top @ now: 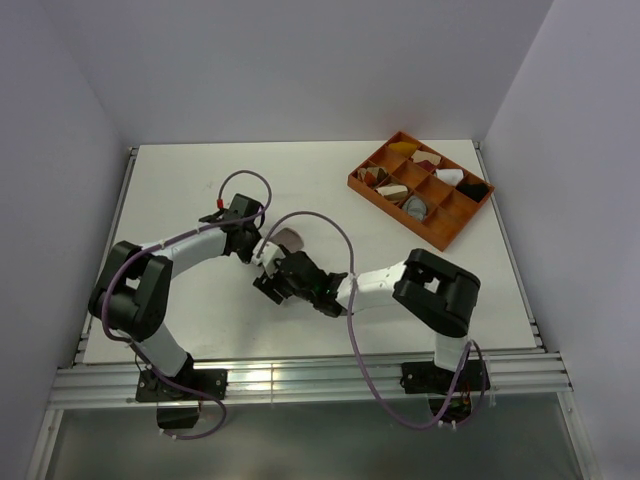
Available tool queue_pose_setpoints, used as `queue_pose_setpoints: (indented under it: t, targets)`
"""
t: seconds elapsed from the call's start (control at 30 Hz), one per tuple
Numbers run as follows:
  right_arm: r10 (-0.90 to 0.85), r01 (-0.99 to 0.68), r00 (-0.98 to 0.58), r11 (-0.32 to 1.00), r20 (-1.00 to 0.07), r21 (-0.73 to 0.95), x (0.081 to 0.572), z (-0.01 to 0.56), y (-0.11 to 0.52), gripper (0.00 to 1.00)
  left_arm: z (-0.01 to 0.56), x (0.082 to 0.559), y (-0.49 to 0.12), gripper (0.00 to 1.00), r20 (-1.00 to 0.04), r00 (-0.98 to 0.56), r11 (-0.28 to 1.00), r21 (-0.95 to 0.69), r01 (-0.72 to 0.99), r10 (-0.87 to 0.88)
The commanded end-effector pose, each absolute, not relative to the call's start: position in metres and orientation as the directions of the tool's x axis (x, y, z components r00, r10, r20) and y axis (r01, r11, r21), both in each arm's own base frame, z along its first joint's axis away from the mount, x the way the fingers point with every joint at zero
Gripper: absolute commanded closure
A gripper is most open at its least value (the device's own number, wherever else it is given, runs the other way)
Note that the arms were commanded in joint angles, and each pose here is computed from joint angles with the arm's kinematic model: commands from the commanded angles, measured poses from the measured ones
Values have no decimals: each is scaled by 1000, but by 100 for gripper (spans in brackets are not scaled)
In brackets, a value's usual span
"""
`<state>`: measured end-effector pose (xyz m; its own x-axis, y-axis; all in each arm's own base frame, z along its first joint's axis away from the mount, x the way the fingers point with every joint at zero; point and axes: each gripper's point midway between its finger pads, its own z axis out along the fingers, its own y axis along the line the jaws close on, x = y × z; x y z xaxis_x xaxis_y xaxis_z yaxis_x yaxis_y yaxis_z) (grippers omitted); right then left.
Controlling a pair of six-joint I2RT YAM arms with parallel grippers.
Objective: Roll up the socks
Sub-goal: Roll the sock at the center of the board.
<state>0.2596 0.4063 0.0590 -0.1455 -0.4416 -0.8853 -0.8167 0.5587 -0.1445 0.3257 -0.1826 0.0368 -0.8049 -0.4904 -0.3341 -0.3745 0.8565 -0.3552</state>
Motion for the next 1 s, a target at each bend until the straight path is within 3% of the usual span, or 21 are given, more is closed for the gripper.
queue_pose_setpoints:
  t: [0.0,0.43,0.53,0.57,0.7,0.83,0.9,0.97]
  targets:
    - [-450,-772,-29,577,-893,-266,271,79,422,27,24,311,-182,100,-285,-849,882,-307,-359,-445]
    - [-577,-670,-6,608,-816,-425,291,52,420,29,25,309,-184,100,-278,-856,883,-319,-345,-435]
    - [-601,-667,-28,607,-799,-433,292,42,416,34,27,309,-183,100,-282,-856,884,-320,-341,-432]
    - [-607,-672,-33,601,-794,-432,290,39,415,36,28,308,-186,100,-271,-861,881,-332,-336,-430]
    - [-620,-709,-60,578,-782,-404,285,31,416,67,32,309,-186,100,-269,-858,872,-363,-330,-437]
    - [-606,-778,-106,544,-788,-314,276,25,417,90,32,311,-184,98,-268,-854,861,-386,-330,-447]
    - [-607,-797,-136,537,-783,-277,278,24,411,100,34,312,-181,93,-263,-847,849,-408,-336,-462]
    - [-594,-834,-165,510,-787,-210,272,24,413,100,39,316,-181,78,-270,-840,837,-437,-330,-472]
